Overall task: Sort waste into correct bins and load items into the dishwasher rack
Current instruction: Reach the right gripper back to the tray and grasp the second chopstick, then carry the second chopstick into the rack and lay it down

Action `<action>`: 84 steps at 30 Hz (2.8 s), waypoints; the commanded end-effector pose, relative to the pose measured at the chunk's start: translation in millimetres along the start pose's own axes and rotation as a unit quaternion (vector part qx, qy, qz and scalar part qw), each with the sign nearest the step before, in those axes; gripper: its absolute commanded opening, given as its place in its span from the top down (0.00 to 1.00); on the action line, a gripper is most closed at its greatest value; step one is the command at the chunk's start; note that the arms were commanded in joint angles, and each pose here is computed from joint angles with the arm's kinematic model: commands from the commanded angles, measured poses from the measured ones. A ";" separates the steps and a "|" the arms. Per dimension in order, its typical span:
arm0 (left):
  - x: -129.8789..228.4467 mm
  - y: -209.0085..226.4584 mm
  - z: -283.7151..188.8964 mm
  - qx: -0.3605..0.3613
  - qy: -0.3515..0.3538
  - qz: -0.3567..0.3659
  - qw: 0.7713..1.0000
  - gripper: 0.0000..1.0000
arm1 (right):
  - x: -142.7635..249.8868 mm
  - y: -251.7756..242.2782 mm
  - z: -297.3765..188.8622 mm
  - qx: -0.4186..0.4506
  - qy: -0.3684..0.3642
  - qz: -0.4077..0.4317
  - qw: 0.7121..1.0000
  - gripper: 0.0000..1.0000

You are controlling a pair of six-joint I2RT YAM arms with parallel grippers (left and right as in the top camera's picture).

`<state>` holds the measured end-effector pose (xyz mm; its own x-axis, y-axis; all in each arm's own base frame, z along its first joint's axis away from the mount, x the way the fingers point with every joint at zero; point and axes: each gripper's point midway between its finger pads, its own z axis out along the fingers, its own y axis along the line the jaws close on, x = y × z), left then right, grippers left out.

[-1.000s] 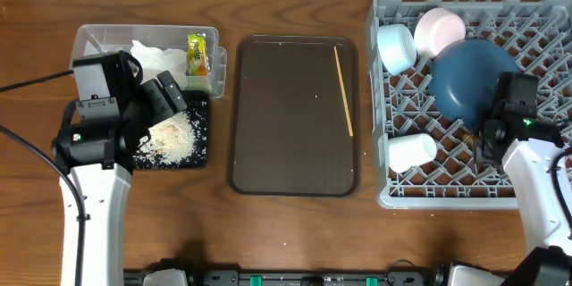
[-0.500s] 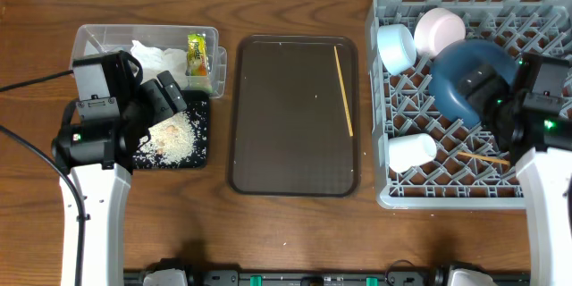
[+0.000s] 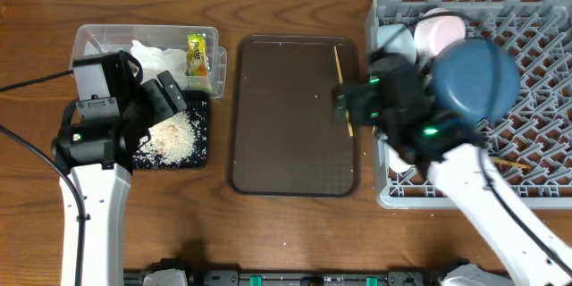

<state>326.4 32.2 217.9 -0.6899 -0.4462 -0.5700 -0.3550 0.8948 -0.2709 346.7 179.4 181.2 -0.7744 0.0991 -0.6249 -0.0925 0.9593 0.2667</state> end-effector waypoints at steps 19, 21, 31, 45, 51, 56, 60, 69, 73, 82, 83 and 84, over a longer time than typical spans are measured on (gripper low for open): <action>-6.1 -0.1 -4.0 -0.001 -0.008 0.003 1.000 0.04 | -22.0 -12.0 138.6 0.148 0.208 -0.104 0.961 0.12; -6.1 -0.1 -4.0 -0.001 -0.008 0.003 1.000 0.04 | -15.8 -17.1 147.0 0.152 0.218 -0.103 0.959 0.16; -6.0 -0.1 -3.9 -0.001 -0.008 0.003 1.000 0.04 | 12.2 -23.8 184.4 0.166 0.237 -0.138 0.947 0.47; -6.0 -0.1 -3.9 -0.001 -0.008 0.003 1.000 0.04 | 31.5 -48.4 202.5 0.196 0.260 -0.084 0.942 0.51; -6.0 -0.1 -3.9 -0.001 -0.008 0.003 1.000 0.04 | 43.2 -53.3 206.2 0.201 0.278 -0.086 0.935 0.59; -6.1 -0.1 -3.9 -0.001 -0.008 0.003 1.000 0.04 | 49.2 -55.7 201.7 0.205 0.293 -0.086 0.930 0.75; -6.0 -0.1 -3.9 -0.001 -0.008 0.003 1.000 0.04 | 60.8 -49.9 195.9 0.192 0.319 -0.082 0.924 0.78; -6.1 -0.1 -3.9 -0.001 -0.008 0.003 1.000 0.04 | 91.6 -33.8 175.5 0.158 0.392 -0.070 0.903 0.99; -6.0 -0.1 -3.9 -0.001 -0.008 0.003 1.000 0.04 | 97.2 -20.1 175.2 0.150 0.392 -0.090 0.903 0.99; -6.0 -0.1 -3.9 -0.001 -0.008 0.003 1.000 0.04 | 38.4 33.1 130.5 0.090 0.302 -0.135 0.939 0.99; -6.0 -0.1 -3.9 -0.001 -0.008 0.003 1.000 0.04 | 26.5 38.2 119.7 0.083 0.285 -0.134 0.946 0.99; -6.0 -0.1 -3.9 -0.001 -0.008 0.003 1.000 0.04 | 13.4 42.0 108.1 0.076 0.265 -0.132 0.952 0.99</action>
<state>326.4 32.2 217.9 -0.6899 -0.4462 -0.5700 -0.3550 0.8948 -0.2709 385.3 242.7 26.5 -0.9662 -0.2579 -0.0039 -0.2575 0.9654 -0.0411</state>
